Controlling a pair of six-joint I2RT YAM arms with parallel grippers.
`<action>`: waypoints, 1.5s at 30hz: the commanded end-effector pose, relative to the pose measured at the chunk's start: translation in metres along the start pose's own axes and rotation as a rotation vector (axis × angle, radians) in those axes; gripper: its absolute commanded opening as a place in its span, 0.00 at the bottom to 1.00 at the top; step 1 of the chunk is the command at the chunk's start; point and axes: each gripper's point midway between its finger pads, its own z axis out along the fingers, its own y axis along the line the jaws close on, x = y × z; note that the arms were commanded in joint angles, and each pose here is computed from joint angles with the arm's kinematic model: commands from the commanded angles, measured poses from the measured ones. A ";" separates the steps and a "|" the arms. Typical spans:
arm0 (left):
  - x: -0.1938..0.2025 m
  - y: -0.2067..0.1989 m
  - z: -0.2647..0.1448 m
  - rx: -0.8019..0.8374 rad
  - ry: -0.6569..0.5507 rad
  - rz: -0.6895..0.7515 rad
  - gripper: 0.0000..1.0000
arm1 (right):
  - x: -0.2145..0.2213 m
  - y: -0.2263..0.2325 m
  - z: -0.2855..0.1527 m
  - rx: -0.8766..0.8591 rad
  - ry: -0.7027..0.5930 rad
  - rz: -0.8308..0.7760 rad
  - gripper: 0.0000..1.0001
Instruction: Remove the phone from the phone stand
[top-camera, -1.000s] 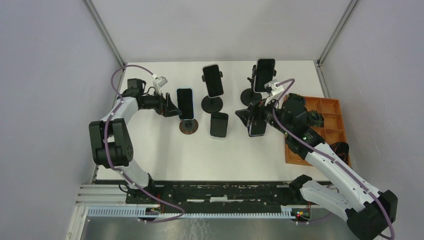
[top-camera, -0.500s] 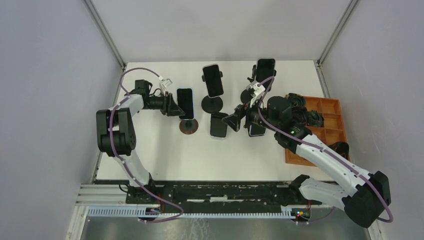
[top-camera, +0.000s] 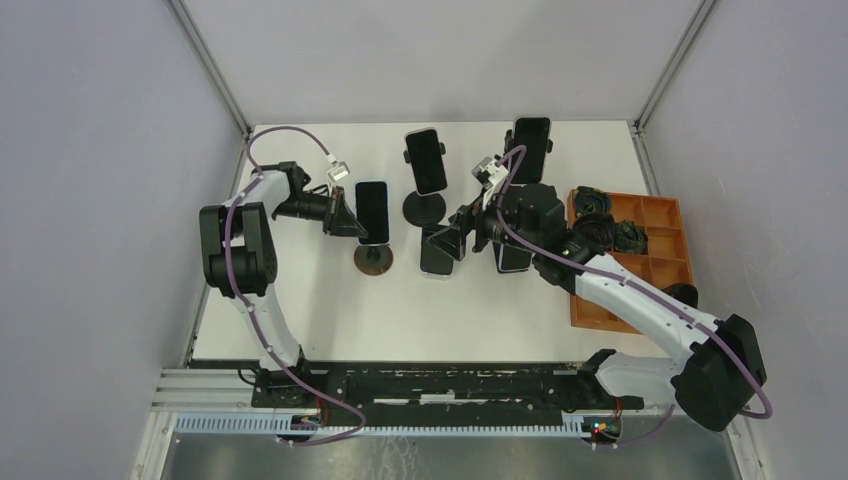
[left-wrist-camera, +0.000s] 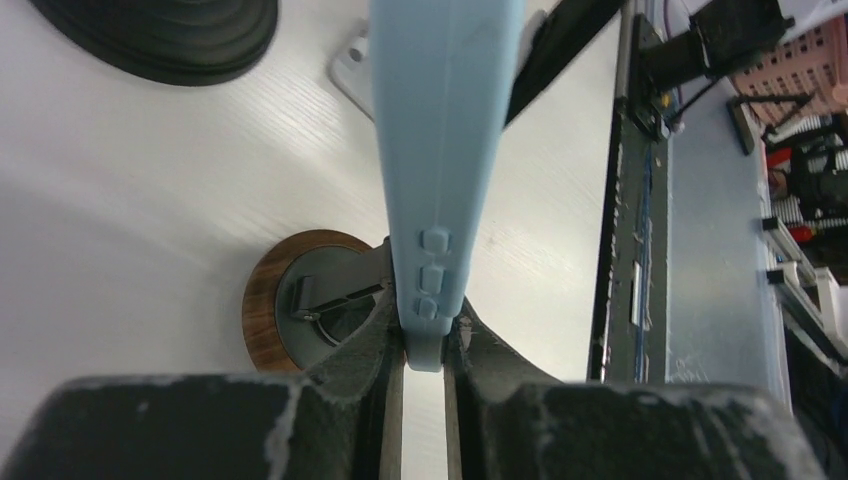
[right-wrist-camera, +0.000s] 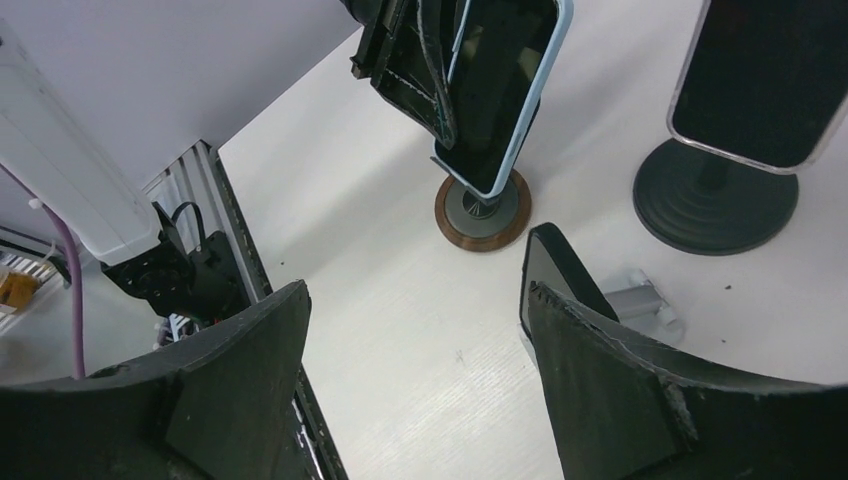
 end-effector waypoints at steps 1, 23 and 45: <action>-0.012 -0.057 -0.011 0.140 -0.050 0.059 0.02 | -0.029 0.025 0.012 -0.097 -0.060 -0.033 0.86; -0.038 -0.194 -0.040 0.074 -0.095 0.219 0.02 | -0.022 0.108 0.078 -0.381 -0.014 -0.017 0.88; -0.048 -0.256 -0.039 0.113 -0.075 0.334 0.52 | -0.049 0.157 0.035 -0.601 -0.151 0.017 0.00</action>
